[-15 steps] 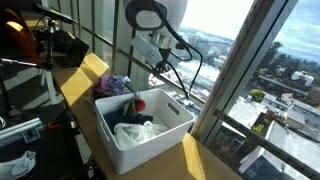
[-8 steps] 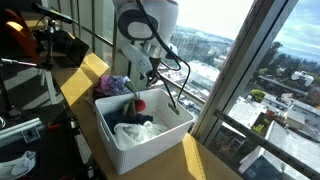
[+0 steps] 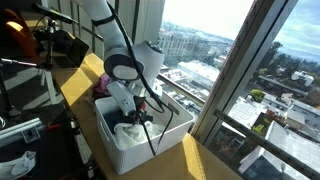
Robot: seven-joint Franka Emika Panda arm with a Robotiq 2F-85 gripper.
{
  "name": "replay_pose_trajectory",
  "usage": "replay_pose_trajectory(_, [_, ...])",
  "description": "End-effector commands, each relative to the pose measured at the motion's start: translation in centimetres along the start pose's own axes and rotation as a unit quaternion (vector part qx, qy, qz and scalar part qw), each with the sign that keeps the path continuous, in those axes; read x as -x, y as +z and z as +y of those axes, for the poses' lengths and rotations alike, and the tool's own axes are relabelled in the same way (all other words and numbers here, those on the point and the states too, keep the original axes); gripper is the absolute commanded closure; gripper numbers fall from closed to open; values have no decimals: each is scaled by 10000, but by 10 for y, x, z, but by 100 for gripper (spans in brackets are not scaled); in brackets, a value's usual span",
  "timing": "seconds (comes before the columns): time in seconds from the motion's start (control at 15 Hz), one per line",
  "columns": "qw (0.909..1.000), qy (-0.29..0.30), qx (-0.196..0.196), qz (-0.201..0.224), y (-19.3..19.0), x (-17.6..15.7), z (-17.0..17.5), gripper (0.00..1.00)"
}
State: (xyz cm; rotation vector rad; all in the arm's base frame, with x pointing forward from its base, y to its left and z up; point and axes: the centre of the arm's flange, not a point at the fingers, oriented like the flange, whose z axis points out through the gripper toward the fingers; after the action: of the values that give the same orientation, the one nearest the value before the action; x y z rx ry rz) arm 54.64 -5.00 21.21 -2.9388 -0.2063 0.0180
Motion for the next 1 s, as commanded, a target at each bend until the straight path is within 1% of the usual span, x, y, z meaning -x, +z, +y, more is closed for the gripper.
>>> replay_pose_trajectory(0.0, [9994, -66, 285, -165, 20, 14, 14, 0])
replay_pose_trajectory(0.27, [9984, -125, 449, -321, 40, 23, 17, 0])
replay_pose_trajectory(0.4, [9973, -127, 577, -429, 59, 31, 18, 0])
replay_pose_trajectory(0.67, [9948, -29, 734, -702, 109, 45, 19, 0])
replay_pose_trajectory(0.8, [9940, -9, 781, -763, 124, 48, 17, 0])
replay_pose_trajectory(0.87, [9938, 11, 799, -774, 127, 48, 16, 25])
replay_pose_trajectory(0.93, [9937, 7, 832, -755, 122, 44, 15, 28])
